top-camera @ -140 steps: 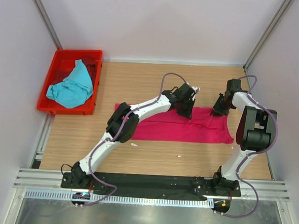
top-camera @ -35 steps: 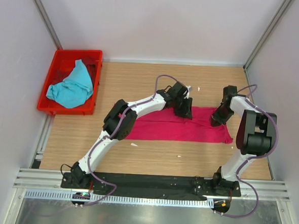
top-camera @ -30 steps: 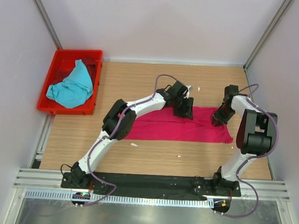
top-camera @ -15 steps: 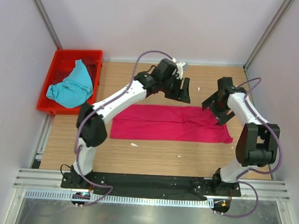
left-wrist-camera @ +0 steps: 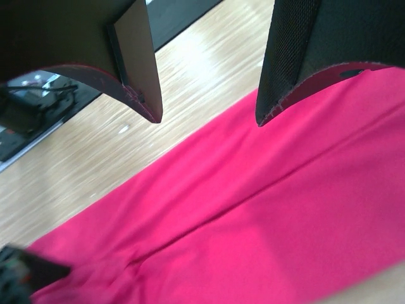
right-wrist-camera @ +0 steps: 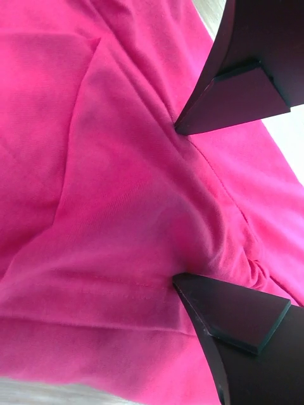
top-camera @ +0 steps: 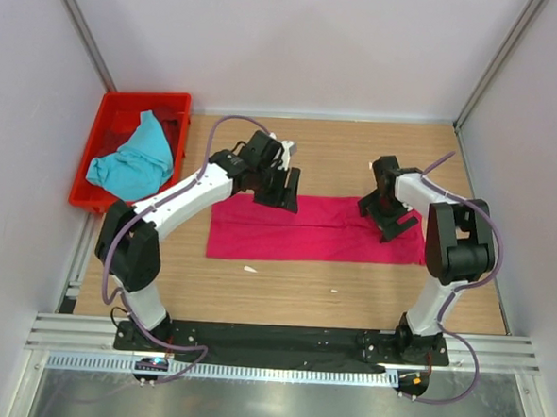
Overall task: Fold and stack the t-shirts
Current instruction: Fold the tshirt
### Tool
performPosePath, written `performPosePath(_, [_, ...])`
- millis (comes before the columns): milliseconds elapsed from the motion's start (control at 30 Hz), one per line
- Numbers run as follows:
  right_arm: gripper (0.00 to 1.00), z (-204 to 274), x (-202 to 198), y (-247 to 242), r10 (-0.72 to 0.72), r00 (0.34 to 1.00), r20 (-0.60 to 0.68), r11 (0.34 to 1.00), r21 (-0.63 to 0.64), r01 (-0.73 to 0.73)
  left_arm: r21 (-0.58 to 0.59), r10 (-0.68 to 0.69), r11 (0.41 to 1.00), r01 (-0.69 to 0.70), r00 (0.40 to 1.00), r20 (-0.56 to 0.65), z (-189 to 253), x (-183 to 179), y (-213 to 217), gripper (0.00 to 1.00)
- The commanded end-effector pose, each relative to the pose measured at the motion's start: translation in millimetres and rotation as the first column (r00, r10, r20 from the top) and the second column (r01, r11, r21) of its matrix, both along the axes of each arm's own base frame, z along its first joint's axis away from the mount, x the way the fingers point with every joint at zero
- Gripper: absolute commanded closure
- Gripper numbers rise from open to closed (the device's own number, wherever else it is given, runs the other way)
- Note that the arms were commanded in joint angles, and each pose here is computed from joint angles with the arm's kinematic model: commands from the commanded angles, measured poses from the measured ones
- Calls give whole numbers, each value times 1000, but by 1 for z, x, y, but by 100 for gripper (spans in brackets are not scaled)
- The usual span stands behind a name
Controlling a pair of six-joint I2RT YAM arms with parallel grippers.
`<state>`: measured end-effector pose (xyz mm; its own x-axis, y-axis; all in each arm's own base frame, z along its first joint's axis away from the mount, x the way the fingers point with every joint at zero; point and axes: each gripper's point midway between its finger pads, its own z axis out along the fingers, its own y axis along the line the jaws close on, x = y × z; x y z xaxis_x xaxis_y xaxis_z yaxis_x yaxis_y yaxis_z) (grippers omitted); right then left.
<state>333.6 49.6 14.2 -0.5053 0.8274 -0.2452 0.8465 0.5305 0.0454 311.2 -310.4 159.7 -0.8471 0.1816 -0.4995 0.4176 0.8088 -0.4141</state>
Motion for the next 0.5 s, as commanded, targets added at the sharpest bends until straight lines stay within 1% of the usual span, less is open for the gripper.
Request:
performPosePath(0, [3, -36, 23, -16, 18, 999, 31, 993, -115, -15, 8, 13, 1000, -14, 996, 89, 29, -4, 23, 38])
performPosePath(67, [3, -36, 35, -23, 113, 994, 2, 978, -174, -111, 52, 23, 998, -28, 995, 95, 25, -6, 36, 37])
performPosePath(100, [3, -35, 58, -22, 161, 987, 16, 968, -198, -155, 87, 17, 996, -26, 996, 92, 20, -9, 44, 36])
performPosePath(133, [3, -33, 70, -27, 258, 966, -2, 938, -238, -251, 106, 15, 994, -25, 995, 94, 19, -11, 49, 35])
performPosePath(167, [3, -34, 84, -27, 327, 945, -12, 914, -252, -319, 125, 21, 992, -35, 994, 104, 18, -11, 54, 32])
performPosePath(200, [3, -31, 119, -21, 389, 921, 19, 889, -270, -369, 142, 12, 990, -25, 996, 93, 13, -15, 57, 31])
performPosePath(233, [3, -34, 134, -19, 435, 900, -1, 862, -287, -417, 151, 2, 988, -17, 996, 94, 12, -16, 58, 30])
performPosePath(267, [3, -34, 147, -12, 533, 846, -32, 805, -291, -518, 154, -6, 988, -8, 996, 87, 11, -17, 59, 27])
performPosePath(300, [2, -37, 177, -2, 570, 821, -12, 783, -294, -548, 155, -20, 988, 9, 997, 69, 6, -19, 57, 24])
performPosePath(367, [1, -30, 201, 11, 626, 780, -5, 739, -315, -595, 161, -31, 987, 22, 998, 55, 1, -18, 54, 22])
performPosePath(400, [0, -5, 224, 21, 634, 772, 45, 737, -339, -585, 165, -37, 986, 31, 999, 38, -8, -14, 50, 22])
performPosePath(433, [0, -6, 229, 25, 639, 768, 42, 732, -342, -590, 169, -39, 985, 33, 999, 33, -12, -11, 48, 21])
performPosePath(467, [0, 8, 235, 27, 646, 762, 53, 723, -362, -588, 174, -48, 984, 42, 998, 31, -16, -8, 45, 20])
